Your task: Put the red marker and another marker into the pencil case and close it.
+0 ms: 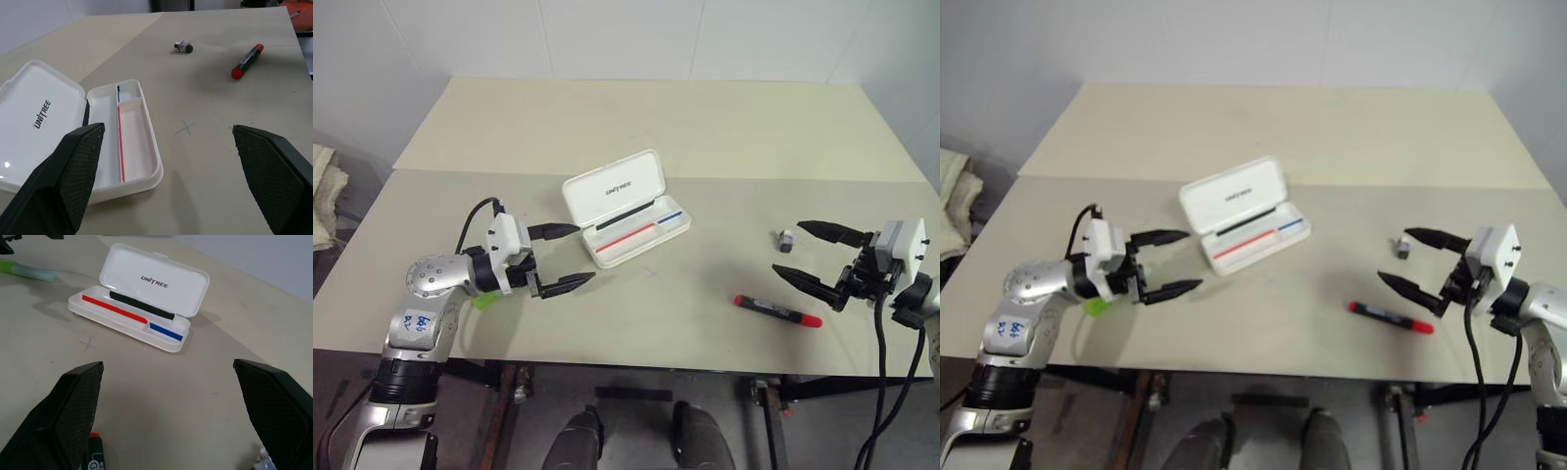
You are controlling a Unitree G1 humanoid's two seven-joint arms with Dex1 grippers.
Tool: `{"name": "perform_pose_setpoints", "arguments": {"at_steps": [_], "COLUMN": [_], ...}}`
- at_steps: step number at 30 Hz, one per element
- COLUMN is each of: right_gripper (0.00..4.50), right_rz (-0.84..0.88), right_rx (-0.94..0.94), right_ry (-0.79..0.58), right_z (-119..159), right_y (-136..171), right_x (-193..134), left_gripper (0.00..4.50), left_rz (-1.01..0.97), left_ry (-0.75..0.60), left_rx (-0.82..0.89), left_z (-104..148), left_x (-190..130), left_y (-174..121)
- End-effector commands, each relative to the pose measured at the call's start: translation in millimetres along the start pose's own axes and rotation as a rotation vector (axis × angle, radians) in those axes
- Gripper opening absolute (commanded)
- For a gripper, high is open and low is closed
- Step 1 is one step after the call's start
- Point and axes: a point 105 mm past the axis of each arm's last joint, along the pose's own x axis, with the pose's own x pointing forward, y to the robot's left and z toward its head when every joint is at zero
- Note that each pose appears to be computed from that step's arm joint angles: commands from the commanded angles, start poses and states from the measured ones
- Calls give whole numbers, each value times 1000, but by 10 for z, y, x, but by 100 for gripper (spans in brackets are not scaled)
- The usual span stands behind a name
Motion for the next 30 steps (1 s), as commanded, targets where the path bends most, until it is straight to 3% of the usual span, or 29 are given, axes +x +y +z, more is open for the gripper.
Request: {"name": "perform_pose_setpoints", "arguments": {"at_steps": [1, 10, 13, 19, 30], "right_gripper": [450, 450, 450, 450, 450], "right_rz": [37, 100, 129, 196, 254], "right_rx": [-31, -46, -59, -54, -48], "right_ry": [-48, -105, -121, -163, -188], "right_z": [152, 269, 280, 331, 389], "right_y": [60, 126, 170, 357, 591], "right_x": [141, 373, 469, 649, 719], "left_gripper": [448, 448, 387, 187, 187], "left_rz": [29, 43, 51, 25, -29], "left_ry": [-17, 35, 45, 78, 182], "left_rx": [57, 61, 45, 28, -10], "left_z": [103, 24, -19, -92, -301], "left_x": [-56, 8, -15, 43, 371], "left_y": [61, 74, 91, 54, 163]}}
